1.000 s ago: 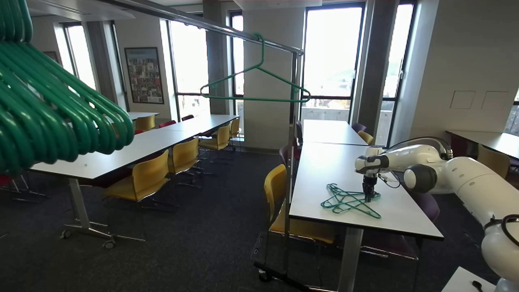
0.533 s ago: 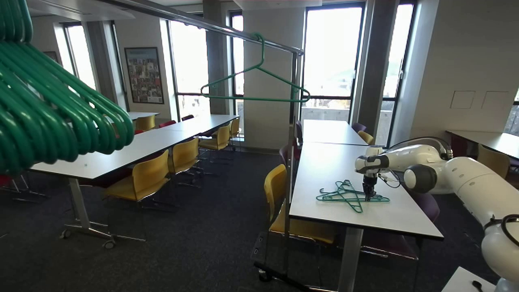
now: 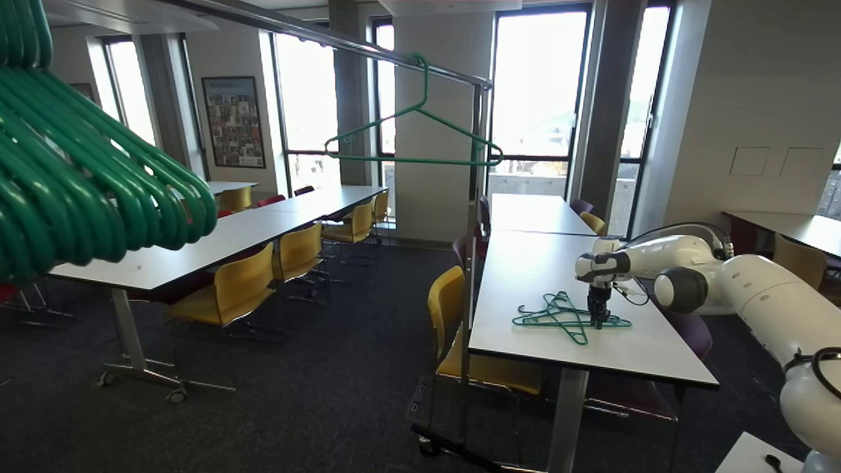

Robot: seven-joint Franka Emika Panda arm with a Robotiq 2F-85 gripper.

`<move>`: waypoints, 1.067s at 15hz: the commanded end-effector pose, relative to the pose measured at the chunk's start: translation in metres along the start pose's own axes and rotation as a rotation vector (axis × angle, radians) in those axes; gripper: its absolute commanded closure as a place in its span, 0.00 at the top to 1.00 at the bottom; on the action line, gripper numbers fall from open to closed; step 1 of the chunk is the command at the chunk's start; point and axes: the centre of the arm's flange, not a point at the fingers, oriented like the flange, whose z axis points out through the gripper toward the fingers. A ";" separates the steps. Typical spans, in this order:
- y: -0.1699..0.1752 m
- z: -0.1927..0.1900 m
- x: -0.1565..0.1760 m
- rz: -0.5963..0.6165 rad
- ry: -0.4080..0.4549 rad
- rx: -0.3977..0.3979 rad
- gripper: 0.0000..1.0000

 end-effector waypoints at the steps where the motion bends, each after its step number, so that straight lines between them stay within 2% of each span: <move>1: 0.009 -0.012 -0.006 -0.024 -0.005 0.001 0.13; 2: 0.009 -0.013 -0.007 -0.023 -0.005 -0.001 0.04; 4: 0.008 -0.014 -0.007 -0.023 -0.006 -0.004 0.00; 5: 0.008 -0.014 -0.007 -0.023 -0.008 -0.006 0.35; 6: 0.008 -0.014 -0.007 -0.023 -0.009 -0.006 0.36; 12: 0.007 -0.018 -0.009 -0.022 -0.009 -0.012 0.80; 13: 0.008 -0.019 -0.009 -0.022 -0.007 -0.012 0.37; 14: 0.008 -0.019 -0.009 -0.023 -0.007 -0.014 0.41; 15: 0.008 -0.020 -0.009 -0.024 -0.008 -0.016 0.40; 16: 0.008 -0.021 -0.009 -0.024 -0.008 -0.018 0.34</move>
